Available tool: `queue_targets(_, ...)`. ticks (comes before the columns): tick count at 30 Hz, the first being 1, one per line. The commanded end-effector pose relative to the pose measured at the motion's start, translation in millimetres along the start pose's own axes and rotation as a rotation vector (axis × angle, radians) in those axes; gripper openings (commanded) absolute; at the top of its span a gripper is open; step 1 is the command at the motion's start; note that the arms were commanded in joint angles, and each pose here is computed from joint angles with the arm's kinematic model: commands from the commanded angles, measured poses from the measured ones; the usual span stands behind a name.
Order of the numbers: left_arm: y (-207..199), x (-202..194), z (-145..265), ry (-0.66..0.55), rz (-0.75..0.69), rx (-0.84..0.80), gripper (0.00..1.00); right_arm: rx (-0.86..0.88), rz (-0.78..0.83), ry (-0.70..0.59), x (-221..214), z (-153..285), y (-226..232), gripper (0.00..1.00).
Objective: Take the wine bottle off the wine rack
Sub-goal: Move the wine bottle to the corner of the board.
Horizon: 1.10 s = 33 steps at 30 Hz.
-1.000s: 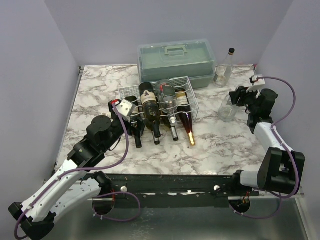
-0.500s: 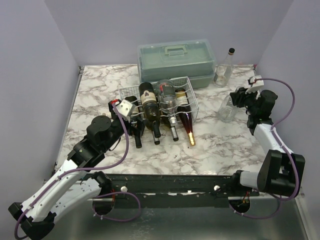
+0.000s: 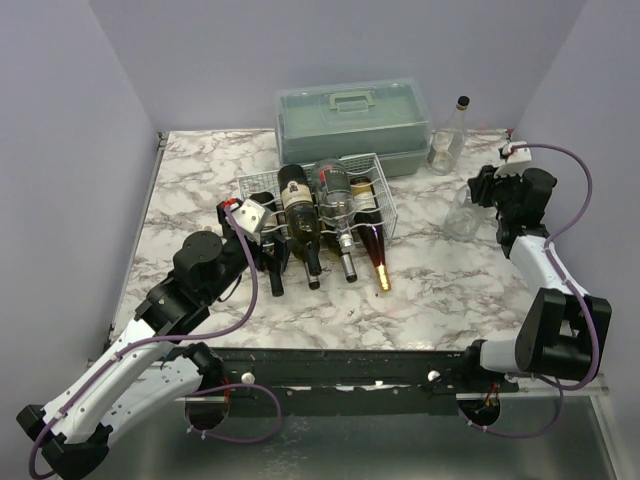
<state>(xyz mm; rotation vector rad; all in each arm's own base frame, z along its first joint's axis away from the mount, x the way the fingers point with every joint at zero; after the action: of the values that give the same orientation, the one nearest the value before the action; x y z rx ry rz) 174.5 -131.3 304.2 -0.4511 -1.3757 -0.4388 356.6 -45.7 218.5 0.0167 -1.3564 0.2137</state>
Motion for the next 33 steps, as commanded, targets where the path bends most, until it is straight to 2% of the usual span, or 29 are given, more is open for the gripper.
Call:
queue_targets(1, 3, 7, 3, -0.027, -0.007, 0.017, 0.99, -0.092, 0.092, -0.148, 53, -12, -23, 0.00)
queue_targets(19, 4, 3, -2, -0.005, -0.017, 0.028, 0.99, -0.181, 0.094, -0.199, 84, -69, -59, 0.00)
queue_targets(33, 4, -1, -8, 0.022, -0.022, 0.031, 0.99, -0.264, 0.049, -0.266, 89, -93, -79, 0.00)
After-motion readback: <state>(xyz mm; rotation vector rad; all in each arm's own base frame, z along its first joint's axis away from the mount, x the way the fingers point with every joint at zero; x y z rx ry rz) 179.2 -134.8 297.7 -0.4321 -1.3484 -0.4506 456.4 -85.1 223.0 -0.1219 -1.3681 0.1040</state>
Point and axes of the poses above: each gripper's point midway between its finger pads, its own z axis back along the fingers, its own y axis along the line the jaws close on, x = y × z, the point moved 7 cm from there along z, back along the fingers, and after that the axes turned 5 degrees about z, right-handed, at the moved point
